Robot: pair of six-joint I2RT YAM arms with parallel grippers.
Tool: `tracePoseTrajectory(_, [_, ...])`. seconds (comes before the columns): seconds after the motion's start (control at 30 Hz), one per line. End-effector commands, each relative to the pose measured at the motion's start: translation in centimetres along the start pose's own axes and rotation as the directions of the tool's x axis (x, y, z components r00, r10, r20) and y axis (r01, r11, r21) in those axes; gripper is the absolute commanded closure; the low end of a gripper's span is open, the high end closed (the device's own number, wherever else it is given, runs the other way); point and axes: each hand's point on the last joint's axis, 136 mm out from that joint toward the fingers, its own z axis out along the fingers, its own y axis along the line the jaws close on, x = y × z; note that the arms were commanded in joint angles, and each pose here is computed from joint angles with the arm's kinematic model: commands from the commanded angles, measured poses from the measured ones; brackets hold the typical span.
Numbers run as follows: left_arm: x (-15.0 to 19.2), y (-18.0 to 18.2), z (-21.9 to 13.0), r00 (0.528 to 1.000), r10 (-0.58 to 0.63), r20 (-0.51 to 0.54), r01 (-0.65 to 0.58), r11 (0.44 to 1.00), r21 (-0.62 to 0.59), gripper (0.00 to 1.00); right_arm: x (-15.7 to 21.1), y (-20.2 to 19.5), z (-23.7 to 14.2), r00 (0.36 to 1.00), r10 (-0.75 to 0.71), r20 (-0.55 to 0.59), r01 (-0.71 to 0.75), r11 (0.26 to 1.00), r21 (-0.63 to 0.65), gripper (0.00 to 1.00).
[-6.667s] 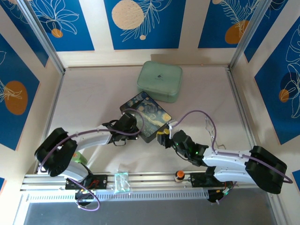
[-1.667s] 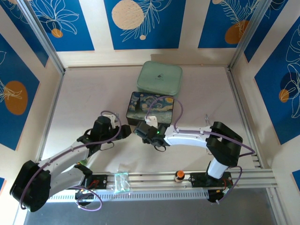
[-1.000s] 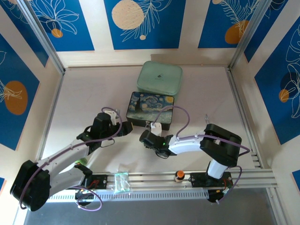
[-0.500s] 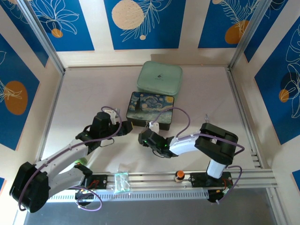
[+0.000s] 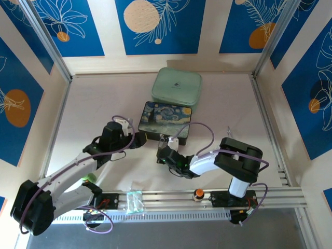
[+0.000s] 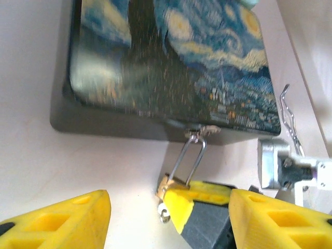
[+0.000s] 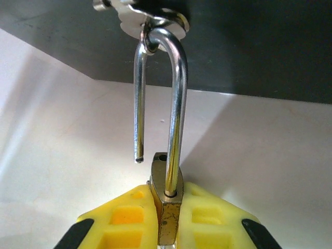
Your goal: Unlock the padlock with the key
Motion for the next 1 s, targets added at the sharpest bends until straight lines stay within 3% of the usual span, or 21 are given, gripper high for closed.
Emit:
tracePoseTrajectory(0.0, [-3.1, -0.7, -0.2, 0.995, 0.084, 0.06, -0.081, 0.996, -0.044, 0.36, 0.5, -1.7, -0.7, 1.0, 0.007, 0.013, -0.007, 1.0, 0.0, 0.93])
tracePoseTrajectory(0.13, [-5.9, 0.0, 1.6, 0.986, 0.141, 0.086, -0.132, 0.986, -0.103, 0.22, 0.5, -0.9, -1.4, 1.0, 0.008, 0.012, -0.007, 0.995, -0.1, 0.94])
tracePoseTrajectory(0.33, [-7.5, 2.0, 6.4, 0.98, 0.198, -0.003, -0.194, 0.959, -0.205, 0.2, 1.6, -1.9, -1.0, 0.998, 0.053, -0.031, -0.057, 0.99, -0.131, 0.94])
tracePoseTrajectory(0.47, [-8.1, 4.2, 6.8, 0.978, 0.208, 0.029, -0.189, 0.931, -0.311, 0.19, 1.8, -2.4, -0.5, 0.995, 0.102, -0.02, -0.104, 0.984, -0.142, 0.94])
tracePoseTrajectory(0.57, [-7.2, 5.5, 7.5, 0.975, 0.222, -0.01, -0.212, 0.916, -0.339, 0.19, 2.0, -2.3, 0.0, 0.991, 0.131, -0.006, -0.13, 0.98, -0.15, 0.94])
tracePoseTrajectory(0.83, [-3.6, 7.5, 9.1, 0.978, 0.197, -0.064, -0.207, 0.925, -0.317, 0.4, 2.1, -2.7, 0.4, 0.976, 0.208, 0.065, -0.2, 0.973, -0.112, 0.94])
tracePoseTrajectory(0.97, [-1.7, 8.4, 9.3, 0.976, 0.186, -0.112, -0.213, 0.922, -0.323, 0.46, 1.6, -3.8, 0.2, 0.929, 0.344, 0.135, -0.34, 0.939, -0.058, 0.94])
